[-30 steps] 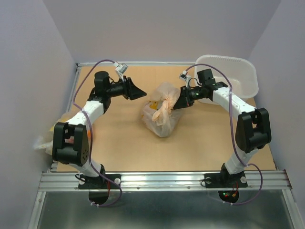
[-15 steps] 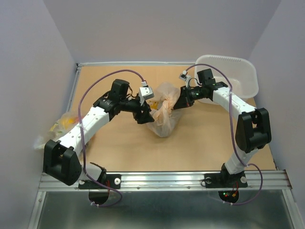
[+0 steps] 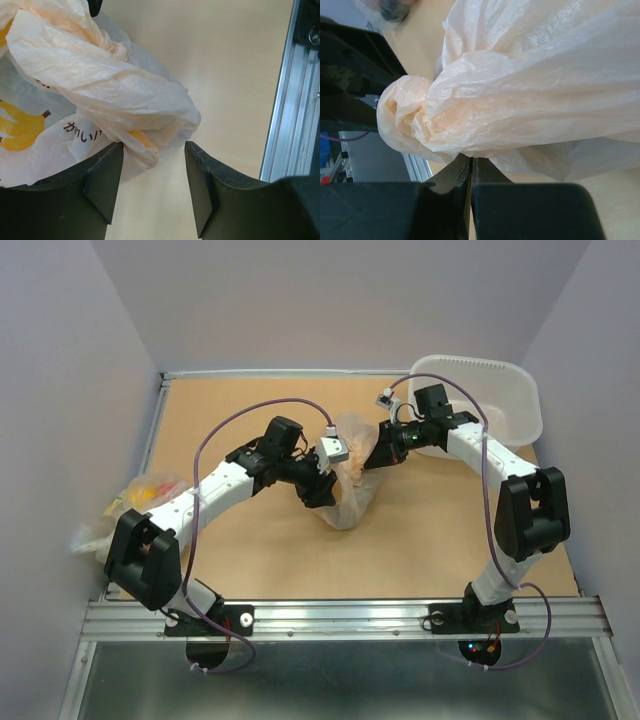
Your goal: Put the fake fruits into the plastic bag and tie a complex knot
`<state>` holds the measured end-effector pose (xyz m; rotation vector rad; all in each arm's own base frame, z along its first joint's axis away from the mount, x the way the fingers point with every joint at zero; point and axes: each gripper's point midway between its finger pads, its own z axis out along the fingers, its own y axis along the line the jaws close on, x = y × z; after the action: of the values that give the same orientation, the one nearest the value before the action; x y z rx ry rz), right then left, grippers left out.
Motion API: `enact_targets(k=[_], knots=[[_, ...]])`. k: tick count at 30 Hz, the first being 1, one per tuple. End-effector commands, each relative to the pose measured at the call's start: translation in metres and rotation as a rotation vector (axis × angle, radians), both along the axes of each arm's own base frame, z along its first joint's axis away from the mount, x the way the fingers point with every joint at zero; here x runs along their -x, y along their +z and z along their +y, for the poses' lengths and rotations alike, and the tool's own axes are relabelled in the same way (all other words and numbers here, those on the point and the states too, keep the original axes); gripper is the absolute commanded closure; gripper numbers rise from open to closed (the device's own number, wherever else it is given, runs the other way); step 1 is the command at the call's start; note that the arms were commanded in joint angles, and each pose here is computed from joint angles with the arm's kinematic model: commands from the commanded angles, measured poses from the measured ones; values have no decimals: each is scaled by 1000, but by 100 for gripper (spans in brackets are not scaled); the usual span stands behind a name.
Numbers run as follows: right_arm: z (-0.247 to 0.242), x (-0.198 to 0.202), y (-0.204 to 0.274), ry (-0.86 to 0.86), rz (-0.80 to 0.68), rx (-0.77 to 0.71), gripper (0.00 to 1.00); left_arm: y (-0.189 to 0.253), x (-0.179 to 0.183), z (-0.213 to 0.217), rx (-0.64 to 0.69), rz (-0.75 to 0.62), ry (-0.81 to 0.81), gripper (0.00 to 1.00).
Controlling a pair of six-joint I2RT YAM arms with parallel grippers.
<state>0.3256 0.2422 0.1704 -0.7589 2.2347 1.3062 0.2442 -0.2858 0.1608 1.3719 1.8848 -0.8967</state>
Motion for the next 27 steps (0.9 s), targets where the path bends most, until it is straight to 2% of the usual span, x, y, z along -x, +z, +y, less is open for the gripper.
enact_targets(k=[1, 9, 16, 19, 21, 23, 24, 25, 26, 27], knots=[[4, 11, 21, 34, -53, -33, 100, 16, -17, -5, 21, -77, 35, 41], [3, 10, 21, 40, -55, -31, 100, 15, -20, 10, -25, -150, 59, 37], [5, 15, 19, 61, -40, -46, 100, 14, -26, 3, -11, -133, 65, 36], [4, 16, 20, 63, -41, -49, 100, 14, -31, -5, 6, -126, 60, 38], [5, 17, 21, 70, -45, -52, 100, 10, -37, -7, -1, -119, 74, 45], [4, 17, 19, 70, -46, -45, 100, 8, -44, -8, -11, -120, 90, 56], [3, 17, 17, 65, -46, -37, 100, 9, -43, -8, -10, -118, 88, 71], [2, 15, 15, 58, -46, -27, 100, 10, -45, -8, -10, -123, 89, 81], [-3, 11, 12, 37, -40, -13, 100, 10, -46, -4, -19, -122, 106, 96], [-5, 9, 11, 29, -40, -9, 100, 11, -48, 0, -23, -119, 120, 100]])
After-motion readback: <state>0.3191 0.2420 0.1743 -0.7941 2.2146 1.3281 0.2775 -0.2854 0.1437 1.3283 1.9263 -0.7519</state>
